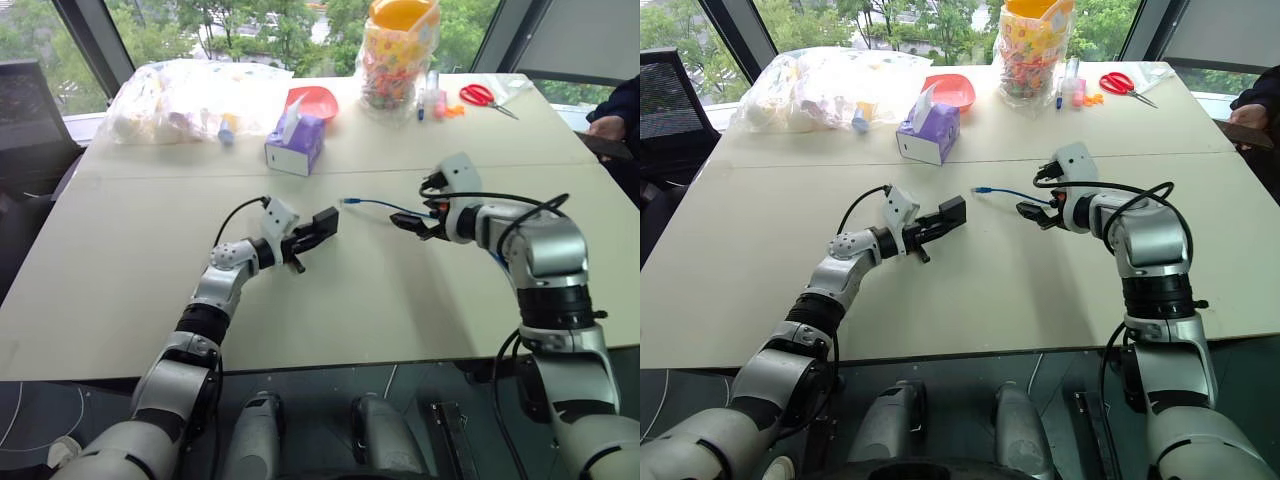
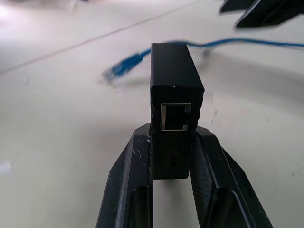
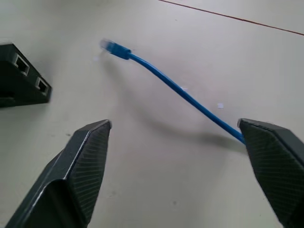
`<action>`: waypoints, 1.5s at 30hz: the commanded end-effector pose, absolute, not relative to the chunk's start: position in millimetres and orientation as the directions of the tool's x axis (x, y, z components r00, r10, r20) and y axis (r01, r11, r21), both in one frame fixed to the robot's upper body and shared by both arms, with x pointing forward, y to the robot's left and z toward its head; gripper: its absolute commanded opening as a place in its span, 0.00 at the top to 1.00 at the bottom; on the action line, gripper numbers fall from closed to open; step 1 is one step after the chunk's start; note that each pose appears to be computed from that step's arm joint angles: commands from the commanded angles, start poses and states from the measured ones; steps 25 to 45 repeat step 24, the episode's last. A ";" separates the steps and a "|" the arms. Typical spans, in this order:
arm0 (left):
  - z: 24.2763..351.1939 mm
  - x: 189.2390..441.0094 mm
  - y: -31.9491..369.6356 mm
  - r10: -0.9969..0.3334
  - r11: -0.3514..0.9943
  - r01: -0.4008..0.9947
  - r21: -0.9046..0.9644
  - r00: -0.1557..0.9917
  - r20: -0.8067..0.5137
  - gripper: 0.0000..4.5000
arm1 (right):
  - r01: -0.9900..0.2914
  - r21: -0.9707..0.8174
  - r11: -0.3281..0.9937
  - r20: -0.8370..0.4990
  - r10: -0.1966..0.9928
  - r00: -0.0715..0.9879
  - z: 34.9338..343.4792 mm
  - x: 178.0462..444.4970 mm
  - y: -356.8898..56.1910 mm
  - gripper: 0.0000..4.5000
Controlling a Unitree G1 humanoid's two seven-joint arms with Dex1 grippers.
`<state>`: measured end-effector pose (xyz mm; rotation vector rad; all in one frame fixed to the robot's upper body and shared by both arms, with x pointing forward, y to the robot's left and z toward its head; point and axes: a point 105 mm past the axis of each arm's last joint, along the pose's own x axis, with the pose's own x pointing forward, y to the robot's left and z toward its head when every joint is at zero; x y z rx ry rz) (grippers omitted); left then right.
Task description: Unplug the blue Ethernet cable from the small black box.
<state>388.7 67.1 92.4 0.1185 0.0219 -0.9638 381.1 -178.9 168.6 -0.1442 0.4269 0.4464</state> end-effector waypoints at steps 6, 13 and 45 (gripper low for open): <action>82.2 386.6 79.2 -0.823 0.543 0.829 0.133 0.557 -0.115 0.20 | -0.475 -0.047 0.879 -0.383 0.424 0.821 192.9 363.8 -173.6 0.00; 99.2 386.8 106.6 -0.822 0.547 0.828 0.124 0.559 -0.107 0.01 | -0.559 -0.055 0.828 -0.396 0.496 0.773 197.6 332.0 -173.0 0.00; 142.3 349.2 137.6 -0.858 0.507 0.862 0.018 0.507 -0.085 0.01 | -0.794 -0.038 0.607 -0.453 0.698 0.555 179.2 273.6 -146.4 0.00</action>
